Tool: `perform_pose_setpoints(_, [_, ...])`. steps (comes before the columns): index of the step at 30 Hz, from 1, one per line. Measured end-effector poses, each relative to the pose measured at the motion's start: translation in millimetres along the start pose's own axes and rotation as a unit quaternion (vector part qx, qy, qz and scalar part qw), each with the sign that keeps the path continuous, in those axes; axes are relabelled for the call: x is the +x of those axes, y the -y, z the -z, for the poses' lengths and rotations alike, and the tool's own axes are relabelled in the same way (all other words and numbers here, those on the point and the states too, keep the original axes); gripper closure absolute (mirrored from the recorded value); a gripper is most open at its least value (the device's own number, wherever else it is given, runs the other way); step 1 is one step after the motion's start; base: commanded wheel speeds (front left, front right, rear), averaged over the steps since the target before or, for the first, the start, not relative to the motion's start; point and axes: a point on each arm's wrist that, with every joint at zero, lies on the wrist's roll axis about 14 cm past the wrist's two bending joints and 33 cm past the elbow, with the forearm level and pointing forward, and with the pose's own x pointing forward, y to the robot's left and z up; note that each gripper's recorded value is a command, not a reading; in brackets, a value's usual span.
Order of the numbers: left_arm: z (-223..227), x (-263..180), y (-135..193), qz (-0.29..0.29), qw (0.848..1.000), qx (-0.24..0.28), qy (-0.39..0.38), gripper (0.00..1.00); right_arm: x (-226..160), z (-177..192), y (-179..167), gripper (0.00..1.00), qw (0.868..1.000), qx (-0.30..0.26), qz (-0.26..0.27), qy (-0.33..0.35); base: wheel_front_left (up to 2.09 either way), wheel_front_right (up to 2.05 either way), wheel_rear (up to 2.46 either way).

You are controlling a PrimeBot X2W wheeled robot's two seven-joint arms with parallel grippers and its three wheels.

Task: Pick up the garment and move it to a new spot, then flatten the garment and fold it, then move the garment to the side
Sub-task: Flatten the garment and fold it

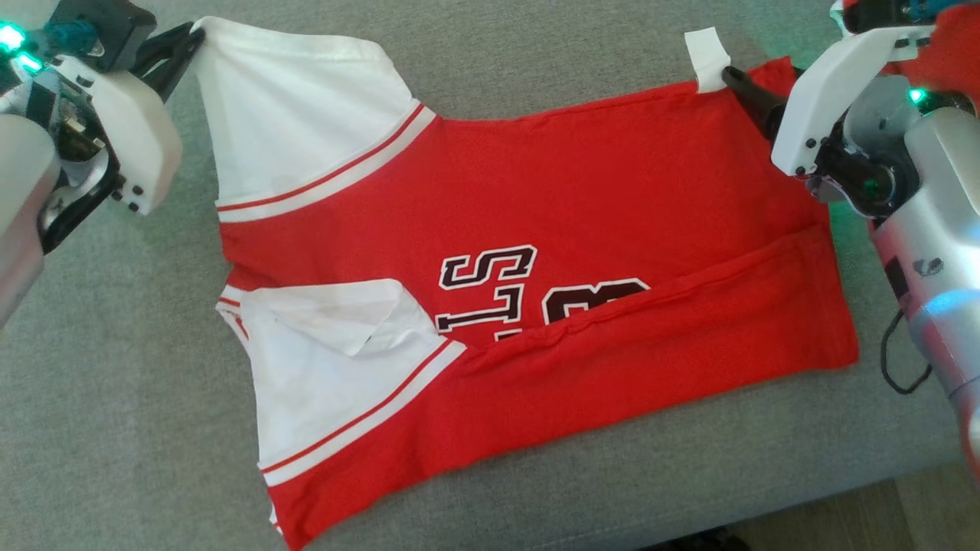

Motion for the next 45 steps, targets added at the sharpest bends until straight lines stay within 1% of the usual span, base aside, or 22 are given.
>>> perform_pose_setpoints(2, [1.1, 0.1, -0.3, 0.0, 1.0, -0.001, 0.001, 1.0, 2.5, 0.7, -1.0, 0.13, 1.0, -0.002, -0.001, 0.001, 0.0, 0.0, 0.0])
perform_pose_setpoints(4, [2.0, 0.3, -0.6, 0.0, 1.0, -0.001, 0.0, 1.0, 4.4, 0.1, -1.0, 0.15, 1.0, -0.001, -0.001, 0.004, 0.0, 0.0, 0.0])
perform_pose_setpoints(8, [1.8, 0.8, -1.8, 0.0, 1.0, -0.005, 0.001, 1.0, 6.4, -5.3, -0.5, 0.21, 1.0, -0.003, 0.0, 0.01, 0.0, 0.0, 0.0])
perform_pose_setpoints(11, [2.2, 2.4, -2.7, 0.0, 1.0, -0.005, 0.003, 1.0, 8.9, -7.4, 2.2, 0.29, 1.0, -0.004, 0.004, 0.016, 0.0, 0.0, 0.0])
perform_pose_setpoints(14, [4.9, 3.8, -2.1, 0.001, 1.0, -0.009, 0.001, 1.0, 10.7, -8.6, 4.1, 0.6, 1.0, -0.005, 0.007, 0.017, 0.0, 0.0, 0.0])
perform_pose_setpoints(15, [6.1, 4.5, -1.9, 0.002, 1.0, -0.01, 0.0, 1.0, 11.4, -9.7, 4.5, 0.74, 1.0, -0.006, 0.008, 0.019, 0.0, 0.0, 0.0])
perform_pose_setpoints(16, [7.4, 4.9, -2.0, 0.002, 1.0, -0.01, -0.001, 1.0, 12.0, -10.4, 4.9, 0.85, 1.0, -0.008, 0.009, 0.02, 0.0, 0.0, 0.0])
perform_pose_setpoints(17, [8.4, 5.3, -2.2, 0.002, 1.0, -0.01, -0.002, 1.0, 12.5, -11.2, 5.4, 1.0, 1.0, -0.01, 0.01, 0.021, 0.0, 0.0, 0.0])
perform_pose_setpoints(24, [1.0, 4.5, -7.0, -0.005, 1.0, 0.003, 0.021, 1.0, 11.7, -23.8, 6.1, 1.0, 0.999, -0.013, 0.011, 0.044, 0.0, 0.0, 0.0])
perform_pose_setpoints(28, [-20.6, -1.3, -21.6, -0.025, 0.998, 0.022, 0.062, 1.0, 7.3, -34.8, 8.5, 1.0, 0.998, -0.003, 0.01, 0.069, 0.0, 0.0, 0.0])
perform_pose_setpoints(31, [-41.5, -8.2, -30.0, -0.04, 0.993, 0.039, 0.102, 1.0, 1.9, -46.8, 13.4, 1.0, 0.996, 0.001, 0.012, 0.091, 0.0, 0.0, 0.0])
perform_pose_setpoints(34, [-60.1, -16.9, -35.2, -0.052, 0.988, 0.049, 0.137, 1.0, -5.5, -60.5, 18.3, 1.0, 0.993, 0.003, 0.013, 0.114, 0.0, 0.0, 0.0])
perform_pose_setpoints(38, [-70.8, -31.0, -37.9, -0.06, 0.984, 0.058, 0.16, 1.0, -17.6, -74.3, 18.0, 1.0, 0.99, 0.002, 0.005, 0.141, 0.0, 0.0, 0.0])
perform_pose_setpoints(40, [-72.8, -37.7, -35.3, -0.059, 0.982, 0.06, 0.169, 1.0, -21.5, -72.5, 14.8, 1.0, 0.989, 0.002, -0.003, 0.147, 0.0, 0.0, 0.0])
perform_pose_setpoints(42, [-70.3, -43.7, -25.3, -0.047, 0.982, 0.059, 0.176, 1.0, -23.9, -62.2, 14.6, 1.0, 0.989, 0.0, -0.007, 0.146, 0.0, 0.0, 0.0])
perform_pose_setpoints(43, [-60.0, -49.2, -12.0, -0.032, 0.982, 0.055, 0.175, 1.0, -26.4, -48.3, 17.2, 1.0, 0.99, -0.004, -0.006, 0.14, 0.0, 0.0, 0.0])
perform_pose_setpoints(45, [-46.4, -55.2, 0.3, -0.024, 0.984, 0.052, 0.169, 1.0, -29.5, -36.0, 20.0, 1.0, 0.991, -0.006, -0.005, 0.135, 0.0, 0.0, 0.0])
